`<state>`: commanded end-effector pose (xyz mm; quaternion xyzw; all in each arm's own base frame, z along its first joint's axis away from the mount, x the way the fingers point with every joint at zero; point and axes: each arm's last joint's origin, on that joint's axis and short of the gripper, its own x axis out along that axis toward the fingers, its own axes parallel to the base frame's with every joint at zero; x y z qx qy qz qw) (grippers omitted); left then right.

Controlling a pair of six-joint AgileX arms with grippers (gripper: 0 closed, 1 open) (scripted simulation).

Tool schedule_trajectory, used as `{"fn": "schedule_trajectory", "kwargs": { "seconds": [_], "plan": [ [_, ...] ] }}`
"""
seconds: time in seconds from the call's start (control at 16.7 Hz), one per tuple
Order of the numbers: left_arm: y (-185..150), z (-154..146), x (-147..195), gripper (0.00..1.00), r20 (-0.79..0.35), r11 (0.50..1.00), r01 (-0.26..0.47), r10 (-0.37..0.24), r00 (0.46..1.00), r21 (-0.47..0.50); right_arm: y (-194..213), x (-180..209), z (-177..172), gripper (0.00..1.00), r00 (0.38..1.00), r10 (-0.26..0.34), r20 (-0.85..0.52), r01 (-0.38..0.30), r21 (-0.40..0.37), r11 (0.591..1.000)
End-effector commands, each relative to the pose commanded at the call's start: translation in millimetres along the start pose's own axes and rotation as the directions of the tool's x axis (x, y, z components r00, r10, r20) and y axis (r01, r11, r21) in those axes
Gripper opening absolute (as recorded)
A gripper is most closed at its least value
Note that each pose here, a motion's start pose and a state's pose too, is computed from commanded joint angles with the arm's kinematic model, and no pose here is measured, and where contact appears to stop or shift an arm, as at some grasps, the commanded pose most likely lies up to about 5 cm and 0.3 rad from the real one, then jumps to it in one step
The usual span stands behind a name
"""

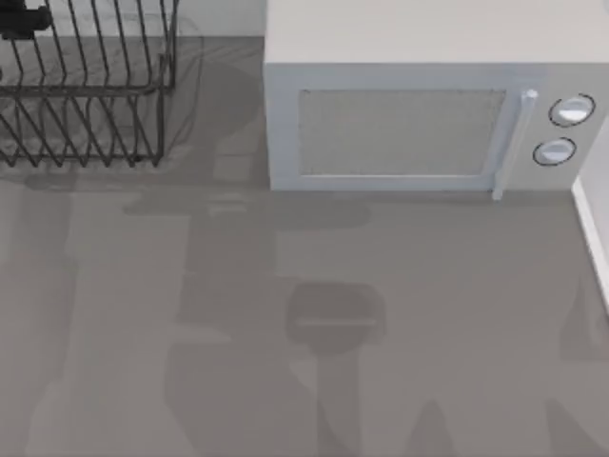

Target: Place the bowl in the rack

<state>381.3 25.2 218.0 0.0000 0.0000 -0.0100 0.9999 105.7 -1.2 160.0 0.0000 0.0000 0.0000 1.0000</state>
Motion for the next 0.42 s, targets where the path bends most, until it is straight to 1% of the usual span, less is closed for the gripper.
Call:
{"fn": "schedule_trajectory", "kwargs": {
  "seconds": [0.06,0.12,0.42],
  "plan": [
    [0.0,0.0,0.0,0.98,0.000,1.000,0.000,0.000,1.000,0.000,0.0,0.0,0.0,1.00,1.000,0.000,0.000,0.000,0.000,1.000],
    [0.0,0.0,0.0,1.00,0.000,1.000,0.000,0.000,1.000,0.000,0.0,0.0,0.0,1.00,1.000,0.000,0.000,0.000,0.000,1.000],
    [0.0,0.0,0.0,1.00,0.000,1.000,0.000,0.000,1.000,0.000,0.0,0.0,0.0,1.00,1.000,0.000,0.000,0.000,0.000,1.000]
  ]
}}
